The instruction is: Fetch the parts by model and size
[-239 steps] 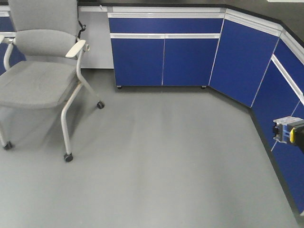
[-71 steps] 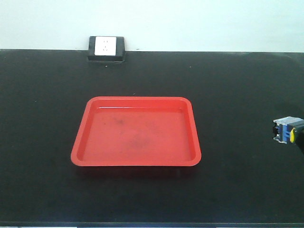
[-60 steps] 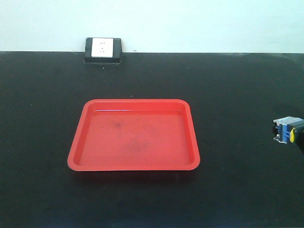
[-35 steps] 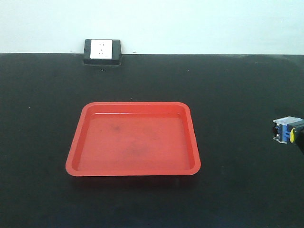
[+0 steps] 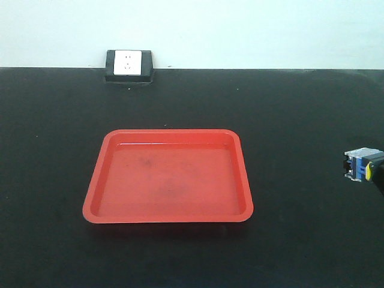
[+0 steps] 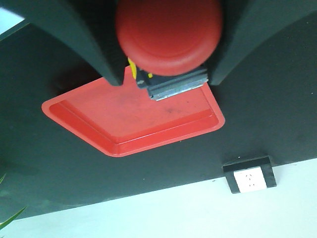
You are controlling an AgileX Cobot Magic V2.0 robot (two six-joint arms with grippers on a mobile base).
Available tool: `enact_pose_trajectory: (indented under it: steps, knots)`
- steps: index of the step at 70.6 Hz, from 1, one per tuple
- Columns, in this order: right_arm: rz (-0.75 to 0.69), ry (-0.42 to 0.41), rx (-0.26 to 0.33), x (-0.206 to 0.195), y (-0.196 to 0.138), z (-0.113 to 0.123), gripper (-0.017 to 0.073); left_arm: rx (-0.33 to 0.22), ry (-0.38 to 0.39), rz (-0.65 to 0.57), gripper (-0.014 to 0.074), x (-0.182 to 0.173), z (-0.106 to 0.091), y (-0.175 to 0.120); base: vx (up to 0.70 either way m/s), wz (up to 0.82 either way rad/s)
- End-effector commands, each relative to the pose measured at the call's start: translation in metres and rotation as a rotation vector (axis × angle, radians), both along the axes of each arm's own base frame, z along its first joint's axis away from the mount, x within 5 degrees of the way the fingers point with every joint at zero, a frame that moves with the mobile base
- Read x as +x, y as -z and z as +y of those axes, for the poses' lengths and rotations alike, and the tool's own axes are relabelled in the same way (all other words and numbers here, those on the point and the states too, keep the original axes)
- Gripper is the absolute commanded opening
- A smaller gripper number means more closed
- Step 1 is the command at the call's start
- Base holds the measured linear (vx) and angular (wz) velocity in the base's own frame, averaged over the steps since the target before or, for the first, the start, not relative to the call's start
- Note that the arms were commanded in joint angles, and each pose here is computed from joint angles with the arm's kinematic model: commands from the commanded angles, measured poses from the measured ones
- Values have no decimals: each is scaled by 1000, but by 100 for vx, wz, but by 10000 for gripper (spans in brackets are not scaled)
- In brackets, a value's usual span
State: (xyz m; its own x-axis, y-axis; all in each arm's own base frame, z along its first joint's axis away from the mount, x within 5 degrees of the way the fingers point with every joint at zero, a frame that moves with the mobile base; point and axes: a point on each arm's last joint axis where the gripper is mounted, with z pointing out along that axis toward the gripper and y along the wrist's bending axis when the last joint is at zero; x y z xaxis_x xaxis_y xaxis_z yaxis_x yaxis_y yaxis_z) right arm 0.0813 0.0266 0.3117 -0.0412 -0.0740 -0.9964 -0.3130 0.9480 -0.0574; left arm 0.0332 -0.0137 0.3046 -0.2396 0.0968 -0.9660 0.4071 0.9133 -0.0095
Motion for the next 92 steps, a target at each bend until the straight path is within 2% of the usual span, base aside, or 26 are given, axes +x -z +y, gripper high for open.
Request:
enact_pose_trajectory:
  steps: [1, 44, 68, 79, 92]
  knots:
    - [-98, 7, 30, 1, -17, 0, -6, -40, 8, -76, -7, 3, -2, -14, 0, 0]
    - [-100, 7, 31, 1, -18, 0, -6, -40, 8, -76, -7, 3, -2, -14, 0, 0]
    - [-100, 7, 31, 1, -18, 0, -6, -90, 9, -198, -4, 6, -3, -26, 0, 0]
    - [-100, 7, 31, 1, -18, 0, -6, -67, 11, -151, 0, 28, -14, -31, 0, 0]
    - [-100, 7, 31, 1, -18, 0, -6, -54, 6, -45, 4, 79, -39, -52, 0, 0]
